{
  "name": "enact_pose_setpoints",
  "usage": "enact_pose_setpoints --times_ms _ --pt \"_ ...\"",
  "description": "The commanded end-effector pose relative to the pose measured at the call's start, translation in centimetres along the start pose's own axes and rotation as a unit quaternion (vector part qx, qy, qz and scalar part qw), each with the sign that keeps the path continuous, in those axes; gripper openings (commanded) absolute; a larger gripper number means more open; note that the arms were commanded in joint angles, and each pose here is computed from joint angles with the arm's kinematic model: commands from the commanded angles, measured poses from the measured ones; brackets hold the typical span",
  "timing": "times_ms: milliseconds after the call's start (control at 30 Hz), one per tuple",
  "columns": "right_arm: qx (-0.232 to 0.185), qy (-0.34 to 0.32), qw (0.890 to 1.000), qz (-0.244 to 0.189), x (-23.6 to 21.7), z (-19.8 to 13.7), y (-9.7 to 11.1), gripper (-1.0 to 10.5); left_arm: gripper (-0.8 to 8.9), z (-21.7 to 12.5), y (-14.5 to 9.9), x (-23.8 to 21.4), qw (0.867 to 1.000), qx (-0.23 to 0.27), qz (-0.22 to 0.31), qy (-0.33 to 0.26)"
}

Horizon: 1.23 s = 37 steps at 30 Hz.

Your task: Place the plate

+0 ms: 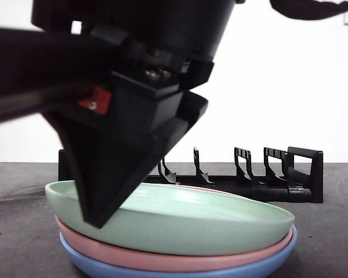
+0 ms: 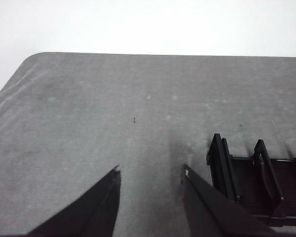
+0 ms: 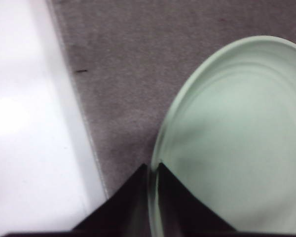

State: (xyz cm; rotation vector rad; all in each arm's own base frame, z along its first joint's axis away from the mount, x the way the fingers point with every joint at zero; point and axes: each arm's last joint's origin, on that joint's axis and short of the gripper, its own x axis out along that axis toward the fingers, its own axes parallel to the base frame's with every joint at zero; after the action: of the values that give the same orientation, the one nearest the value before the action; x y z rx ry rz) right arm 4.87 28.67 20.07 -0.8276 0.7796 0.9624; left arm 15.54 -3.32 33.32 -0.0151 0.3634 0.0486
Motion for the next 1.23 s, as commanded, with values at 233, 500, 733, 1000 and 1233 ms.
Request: enact_pose_setpoints --times_ms 233,500,733,1000,1233 --pt "0.008 -0.02 1.0 0.006 -1.1 0.9 0.2 3.4 1.87 0.7 0.0 -0.2 1.0 -0.005 -0.001 -0.015" --pt "0.021 -0.129 0.985 -0.111 -7.3 1.9 -3.3 3.4 1.87 0.7 0.0 -0.2 1.0 -0.005 -0.001 -0.015" --pt "0.112 -0.154 0.96 -0.206 -10.9 -0.1 -11.5 3.4 1.87 0.7 0.0 -0.2 1.0 -0.007 -0.002 -0.015" --pt "0.22 -0.184 0.932 -0.222 -12.8 -4.4 -20.7 3.4 1.87 0.7 -0.1 -0.2 1.0 -0.008 -0.002 -0.016" --pt "0.287 -0.193 0.911 -0.224 -13.5 -8.2 -25.4 3.4 1.87 0.7 0.0 -0.2 1.0 -0.02 -0.002 -0.015"
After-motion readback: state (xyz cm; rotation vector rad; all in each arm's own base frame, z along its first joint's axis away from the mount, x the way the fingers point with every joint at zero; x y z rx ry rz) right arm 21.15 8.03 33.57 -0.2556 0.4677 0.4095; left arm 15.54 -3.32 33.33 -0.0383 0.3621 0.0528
